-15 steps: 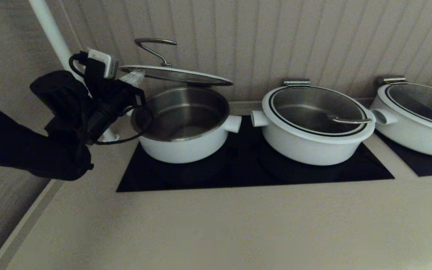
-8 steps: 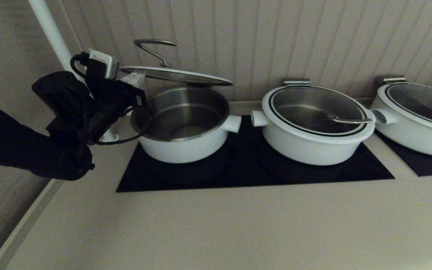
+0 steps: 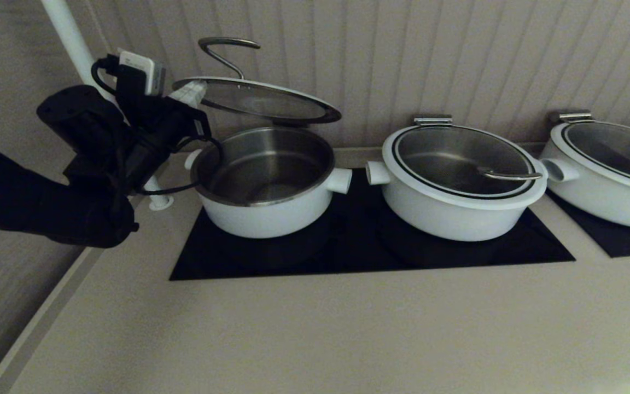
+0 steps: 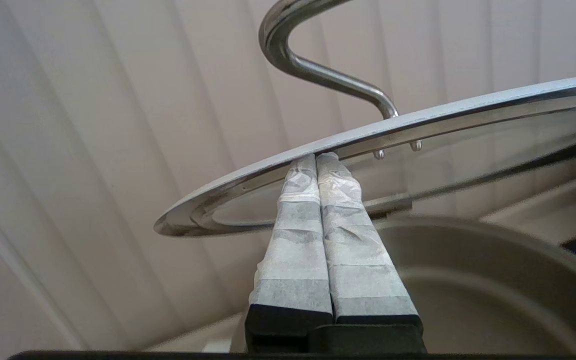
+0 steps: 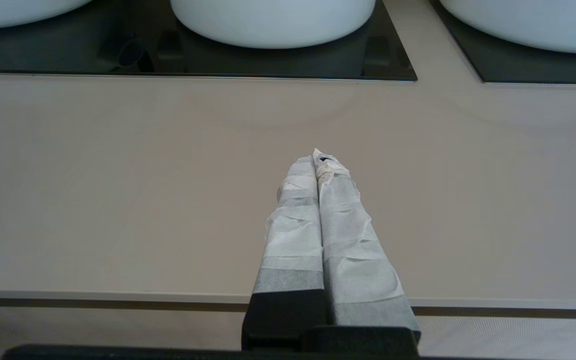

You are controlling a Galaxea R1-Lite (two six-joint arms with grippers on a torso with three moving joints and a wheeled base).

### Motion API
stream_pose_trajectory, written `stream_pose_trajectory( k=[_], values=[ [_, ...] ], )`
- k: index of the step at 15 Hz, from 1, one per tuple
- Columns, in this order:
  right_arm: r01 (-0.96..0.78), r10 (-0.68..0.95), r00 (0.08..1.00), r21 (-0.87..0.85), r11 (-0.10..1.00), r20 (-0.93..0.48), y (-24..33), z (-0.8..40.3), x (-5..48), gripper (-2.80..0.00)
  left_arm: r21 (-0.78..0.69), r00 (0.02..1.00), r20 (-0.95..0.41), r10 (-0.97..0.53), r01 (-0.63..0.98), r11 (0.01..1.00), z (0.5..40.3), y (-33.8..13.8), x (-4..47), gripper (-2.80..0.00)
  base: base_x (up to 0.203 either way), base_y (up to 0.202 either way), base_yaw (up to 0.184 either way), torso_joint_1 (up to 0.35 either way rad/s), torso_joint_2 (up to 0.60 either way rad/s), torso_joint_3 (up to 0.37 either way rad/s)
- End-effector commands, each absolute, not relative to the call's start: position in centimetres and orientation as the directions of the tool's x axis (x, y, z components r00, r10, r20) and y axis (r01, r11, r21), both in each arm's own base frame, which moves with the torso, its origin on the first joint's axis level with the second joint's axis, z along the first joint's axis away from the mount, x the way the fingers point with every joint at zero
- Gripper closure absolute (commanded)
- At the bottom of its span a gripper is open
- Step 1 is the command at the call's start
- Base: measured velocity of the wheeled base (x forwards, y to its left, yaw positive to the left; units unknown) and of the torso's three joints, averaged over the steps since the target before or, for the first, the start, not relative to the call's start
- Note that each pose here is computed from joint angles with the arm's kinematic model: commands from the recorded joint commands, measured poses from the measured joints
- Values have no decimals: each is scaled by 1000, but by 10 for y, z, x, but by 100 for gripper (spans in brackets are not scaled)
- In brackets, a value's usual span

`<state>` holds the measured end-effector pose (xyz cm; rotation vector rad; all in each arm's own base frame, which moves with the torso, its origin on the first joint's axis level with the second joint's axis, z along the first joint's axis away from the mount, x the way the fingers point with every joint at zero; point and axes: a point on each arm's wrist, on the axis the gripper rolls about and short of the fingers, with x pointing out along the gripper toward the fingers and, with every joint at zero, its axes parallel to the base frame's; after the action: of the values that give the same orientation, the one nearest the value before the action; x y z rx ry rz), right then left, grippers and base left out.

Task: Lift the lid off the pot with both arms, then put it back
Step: Open the pot lid completely

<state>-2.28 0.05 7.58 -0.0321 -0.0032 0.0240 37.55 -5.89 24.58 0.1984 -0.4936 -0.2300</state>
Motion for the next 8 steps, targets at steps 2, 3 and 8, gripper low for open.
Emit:
stream_pose_trajectory(
  k=[2,3,8],
  values=[
    [-24,25,1000,-32,999,2,1,76,-23,0,236,848,460,-263,169,957,248,-59,379,0,0,0,0,0,0,0],
    [-24,25,1000,-32,999,3,1,76,-23,0,236,848,460,-263,169,957,248,-59,379,0,0,0,0,0,0,0],
    [-24,25,1000,-32,999,2,1,76,-23,0,236,849,458,-264,170,957,242,-61,389,0,0,0,0,0,0,0]
  ],
)
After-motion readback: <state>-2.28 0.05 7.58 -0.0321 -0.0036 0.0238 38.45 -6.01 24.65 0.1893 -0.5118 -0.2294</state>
